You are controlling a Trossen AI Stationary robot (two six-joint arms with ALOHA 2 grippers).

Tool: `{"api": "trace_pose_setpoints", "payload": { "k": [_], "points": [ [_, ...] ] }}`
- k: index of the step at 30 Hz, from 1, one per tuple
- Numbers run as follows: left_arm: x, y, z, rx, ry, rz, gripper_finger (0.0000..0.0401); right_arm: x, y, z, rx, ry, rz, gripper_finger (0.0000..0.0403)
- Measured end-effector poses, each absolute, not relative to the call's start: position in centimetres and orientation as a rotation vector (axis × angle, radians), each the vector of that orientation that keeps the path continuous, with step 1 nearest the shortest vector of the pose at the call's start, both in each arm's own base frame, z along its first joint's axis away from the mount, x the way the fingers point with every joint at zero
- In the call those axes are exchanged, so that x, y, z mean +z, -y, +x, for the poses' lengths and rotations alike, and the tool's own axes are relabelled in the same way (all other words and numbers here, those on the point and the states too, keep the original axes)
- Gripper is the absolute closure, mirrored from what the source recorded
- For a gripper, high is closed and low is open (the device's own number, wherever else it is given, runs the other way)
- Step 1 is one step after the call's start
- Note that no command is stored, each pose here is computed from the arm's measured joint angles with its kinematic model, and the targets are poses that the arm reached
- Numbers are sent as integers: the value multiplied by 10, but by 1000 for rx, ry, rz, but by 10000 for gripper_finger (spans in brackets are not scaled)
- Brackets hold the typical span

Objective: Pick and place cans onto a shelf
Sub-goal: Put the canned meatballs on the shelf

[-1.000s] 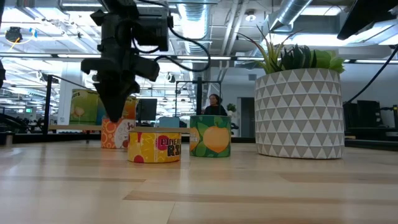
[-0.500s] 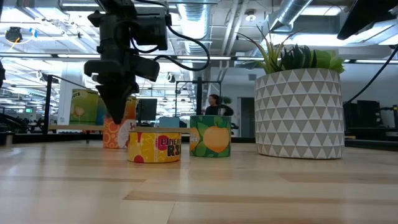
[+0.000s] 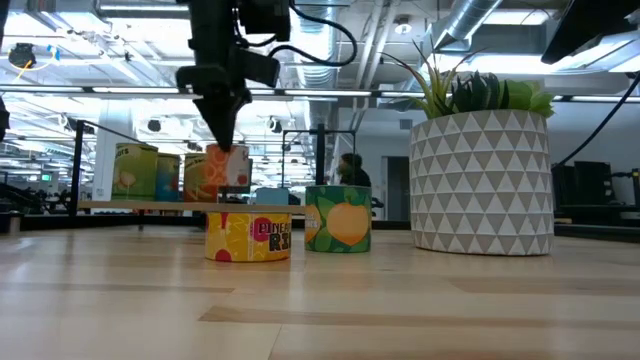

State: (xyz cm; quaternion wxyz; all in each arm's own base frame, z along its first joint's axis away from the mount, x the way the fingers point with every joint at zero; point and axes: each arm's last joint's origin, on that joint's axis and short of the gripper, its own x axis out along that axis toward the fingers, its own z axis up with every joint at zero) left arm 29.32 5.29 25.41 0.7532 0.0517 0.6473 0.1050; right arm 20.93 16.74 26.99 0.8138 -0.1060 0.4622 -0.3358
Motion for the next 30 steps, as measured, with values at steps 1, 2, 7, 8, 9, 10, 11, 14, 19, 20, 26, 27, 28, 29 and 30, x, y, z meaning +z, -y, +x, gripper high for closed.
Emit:
{"api": "trace_pose_setpoints", "payload": {
  "k": [1,2,7,8,9,10,11,14,19,20,26,27,28,29,30],
  "points": [
    [256,-59,293,236,-1409,127,400,270,-167,209,-717,-986,-226,375],
    [258,-66,293,246,-1404,139,400,270,-167,209,-717,-987,-227,375],
    [258,-113,279,308,-1423,91,400,270,-167,209,-717,-986,-226,375],
    [258,-122,275,315,-1423,66,401,270,-167,209,-718,-985,-224,375],
    [258,-132,271,316,-1417,42,401,270,-167,209,-718,-985,-224,375],
    [258,-141,268,321,-1407,25,401,270,-167,209,-718,-986,-224,375],
    [259,-149,265,325,-1390,10,401,270,-167,209,-718,-986,-225,375],
    [260,-171,257,339,-1332,-25,401,270,-167,209,-718,-986,-225,375],
    [261,-188,252,357,-1279,-25,401,270,-167,209,-719,-986,-225,375],
    [261,-189,251,353,-1277,-23,401,270,-167,209,-719,-986,-224,375],
    [247,-194,257,323,-1318,-35,401,270,-167,209,-719,-987,-226,375],
    [242,-196,259,318,-1326,-36,401,270,-167,209,-719,-986,-224,375],
    [237,-197,261,317,-1346,-38,401,270,-167,209,-718,-985,-223,375],
    [233,-199,263,325,-1361,-33,401,270,-167,209,-719,-986,-225,375],
    [233,-200,265,330,-1361,-29,401,270,-167,209,-719,-986,-225,375]
  ]
}}
